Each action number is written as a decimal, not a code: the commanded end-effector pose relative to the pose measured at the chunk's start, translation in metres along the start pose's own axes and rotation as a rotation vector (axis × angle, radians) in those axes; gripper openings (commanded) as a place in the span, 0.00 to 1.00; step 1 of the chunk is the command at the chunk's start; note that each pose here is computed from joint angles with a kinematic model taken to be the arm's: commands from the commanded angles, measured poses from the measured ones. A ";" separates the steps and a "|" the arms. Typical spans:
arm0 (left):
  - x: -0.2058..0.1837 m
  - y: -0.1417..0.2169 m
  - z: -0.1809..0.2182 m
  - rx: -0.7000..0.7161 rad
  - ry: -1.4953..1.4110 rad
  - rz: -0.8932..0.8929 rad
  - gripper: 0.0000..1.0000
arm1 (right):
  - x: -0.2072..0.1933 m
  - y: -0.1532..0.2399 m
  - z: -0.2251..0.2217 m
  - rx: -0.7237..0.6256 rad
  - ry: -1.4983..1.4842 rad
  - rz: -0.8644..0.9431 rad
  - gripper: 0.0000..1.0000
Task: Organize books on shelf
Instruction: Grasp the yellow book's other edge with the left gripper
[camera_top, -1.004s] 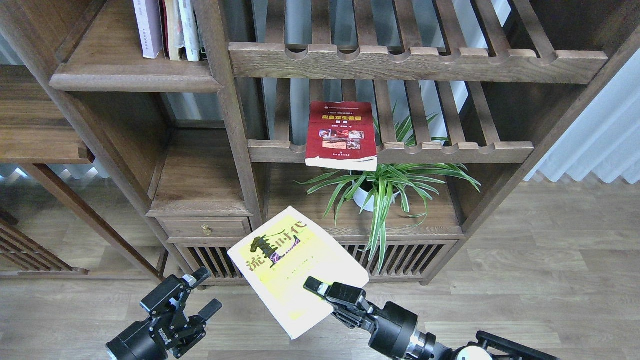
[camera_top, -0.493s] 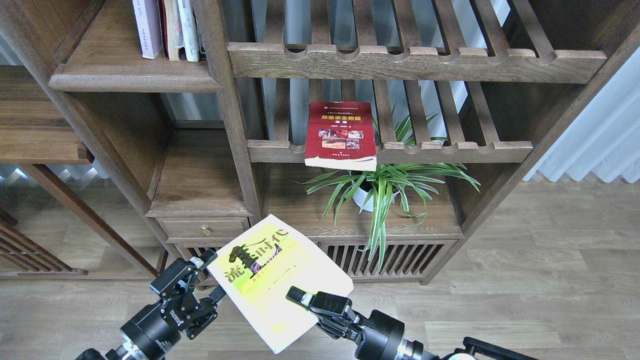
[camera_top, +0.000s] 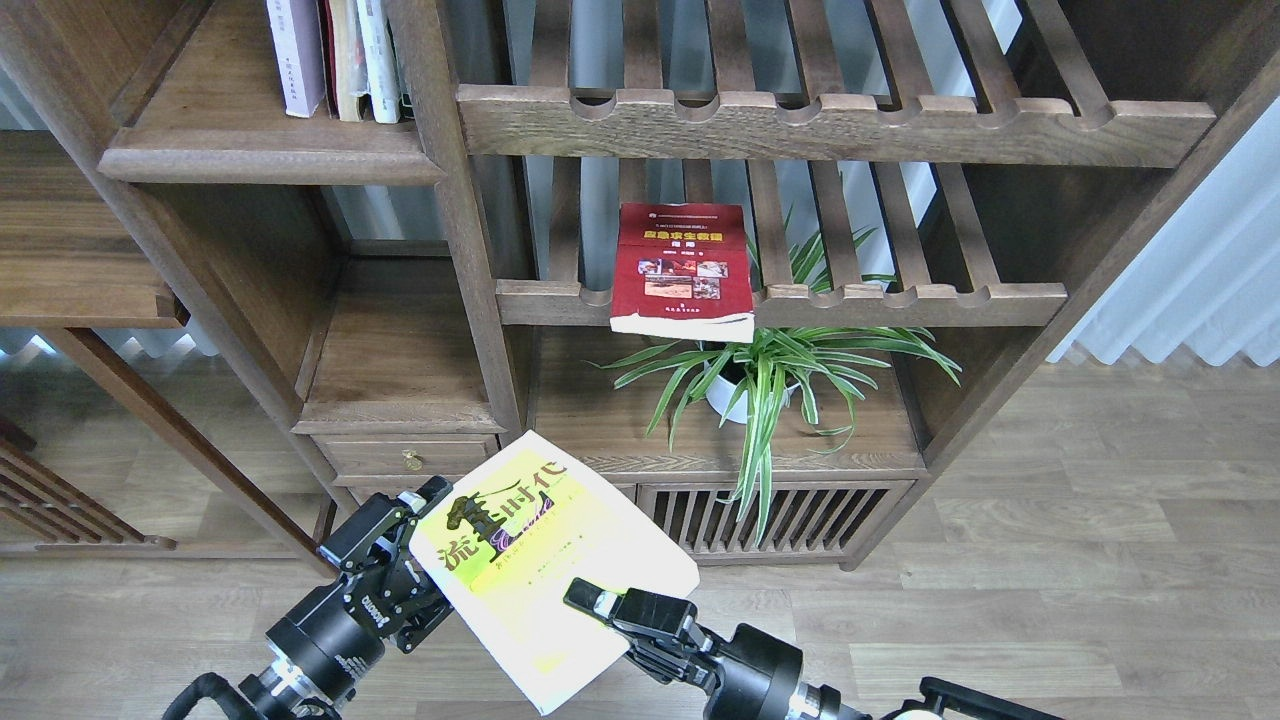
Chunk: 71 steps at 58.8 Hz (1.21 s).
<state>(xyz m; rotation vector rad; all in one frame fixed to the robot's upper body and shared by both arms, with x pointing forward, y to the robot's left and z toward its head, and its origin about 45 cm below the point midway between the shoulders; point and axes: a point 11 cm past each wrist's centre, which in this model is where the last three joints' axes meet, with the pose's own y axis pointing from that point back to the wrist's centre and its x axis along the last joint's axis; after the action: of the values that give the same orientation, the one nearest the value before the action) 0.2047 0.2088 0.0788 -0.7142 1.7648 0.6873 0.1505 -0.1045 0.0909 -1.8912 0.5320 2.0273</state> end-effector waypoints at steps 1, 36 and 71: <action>-0.001 -0.001 0.001 0.010 -0.019 0.003 0.84 | 0.000 0.000 0.001 -0.001 -0.001 -0.001 0.04; 0.001 -0.004 -0.010 0.086 -0.016 0.007 0.07 | 0.000 0.000 0.001 -0.001 -0.001 0.001 0.04; -0.007 0.013 0.009 0.076 -0.080 0.044 0.00 | 0.000 0.000 -0.025 0.017 0.072 0.019 0.69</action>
<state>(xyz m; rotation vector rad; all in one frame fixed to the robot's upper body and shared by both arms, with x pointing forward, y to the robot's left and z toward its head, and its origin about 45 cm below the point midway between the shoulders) 0.1987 0.2131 0.0830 -0.5867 1.7487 0.6339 0.1580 -0.1088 0.0913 -1.9061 0.5505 2.0030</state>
